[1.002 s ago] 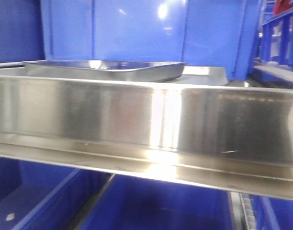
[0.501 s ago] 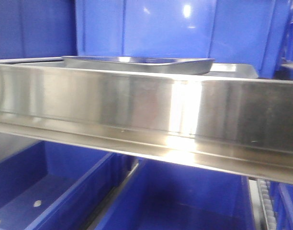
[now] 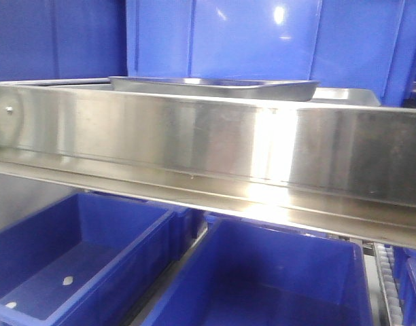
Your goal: Stack silver trays without gaps
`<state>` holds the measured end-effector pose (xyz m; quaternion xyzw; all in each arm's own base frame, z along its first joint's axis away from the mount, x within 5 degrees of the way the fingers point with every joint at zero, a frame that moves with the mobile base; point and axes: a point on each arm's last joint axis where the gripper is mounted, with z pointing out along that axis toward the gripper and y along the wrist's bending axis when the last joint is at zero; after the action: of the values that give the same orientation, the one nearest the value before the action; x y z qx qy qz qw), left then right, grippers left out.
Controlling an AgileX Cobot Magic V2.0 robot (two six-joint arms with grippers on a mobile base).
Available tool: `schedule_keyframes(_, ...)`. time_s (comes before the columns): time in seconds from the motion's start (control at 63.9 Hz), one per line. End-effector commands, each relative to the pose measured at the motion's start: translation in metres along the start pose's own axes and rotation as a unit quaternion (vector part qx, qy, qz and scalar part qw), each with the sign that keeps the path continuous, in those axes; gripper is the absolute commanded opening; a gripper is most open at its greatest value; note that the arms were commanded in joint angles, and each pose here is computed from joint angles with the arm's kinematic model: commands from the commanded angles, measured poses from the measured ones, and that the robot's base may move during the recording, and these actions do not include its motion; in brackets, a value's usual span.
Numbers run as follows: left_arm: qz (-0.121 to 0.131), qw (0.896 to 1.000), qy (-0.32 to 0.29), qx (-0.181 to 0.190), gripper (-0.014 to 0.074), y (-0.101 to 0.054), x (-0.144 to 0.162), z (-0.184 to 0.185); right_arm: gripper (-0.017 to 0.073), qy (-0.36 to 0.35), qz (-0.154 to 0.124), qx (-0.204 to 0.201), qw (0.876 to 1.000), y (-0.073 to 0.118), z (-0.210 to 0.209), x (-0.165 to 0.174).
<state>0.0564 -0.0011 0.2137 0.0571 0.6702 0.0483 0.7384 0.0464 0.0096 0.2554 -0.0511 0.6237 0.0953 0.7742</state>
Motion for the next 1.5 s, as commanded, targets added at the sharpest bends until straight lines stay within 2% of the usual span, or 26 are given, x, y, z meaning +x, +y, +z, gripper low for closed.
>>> schedule_keyframes(0.0, -0.003, 1.000, -0.010, 0.001, 0.0001, 0.000, -0.002, 0.000, -0.0078, -0.012, -0.004, 0.002, 1.000, 0.000, 0.000, -0.002)
schedule_keyframes(0.125, -0.003, 1.000, -0.010, 0.001, 0.0001, 0.000, -0.002, 0.000, -0.0078, -0.011, -0.004, 0.003, 1.000, -0.001, 0.000, 0.001)
schedule_keyframes(0.36, -0.003, 1.000, -0.010, 0.001, 0.0001, 0.000, -0.002, 0.000, -0.0078, 0.031, -0.004, 0.006, 0.999, -0.002, 0.000, 0.037)
schedule_keyframes(0.517, -0.003, 1.000, -0.010, 0.001, 0.0001, 0.000, -0.002, 0.000, -0.0078, 0.062, -0.004, 0.004, 0.998, -0.002, -0.001, 0.042)
schedule_keyframes(0.83, -0.003, 1.000, -0.010, 0.001, 0.0001, 0.000, -0.002, 0.000, -0.0078, 0.062, -0.004, 0.005, 0.998, -0.002, -0.001, 0.042)
schedule_keyframes(1.128, -0.003, 1.000, -0.010, 0.001, 0.0001, 0.000, -0.002, 0.000, -0.0078, 0.060, -0.013, 0.061, 0.996, -0.008, -0.001, 0.042)
schedule_keyframes(1.488, -0.003, 1.000, -0.010, 0.001, 0.0001, 0.000, -0.002, 0.000, -0.0078, 0.059, -0.015, 0.071, 0.996, -0.010, -0.001, 0.042)
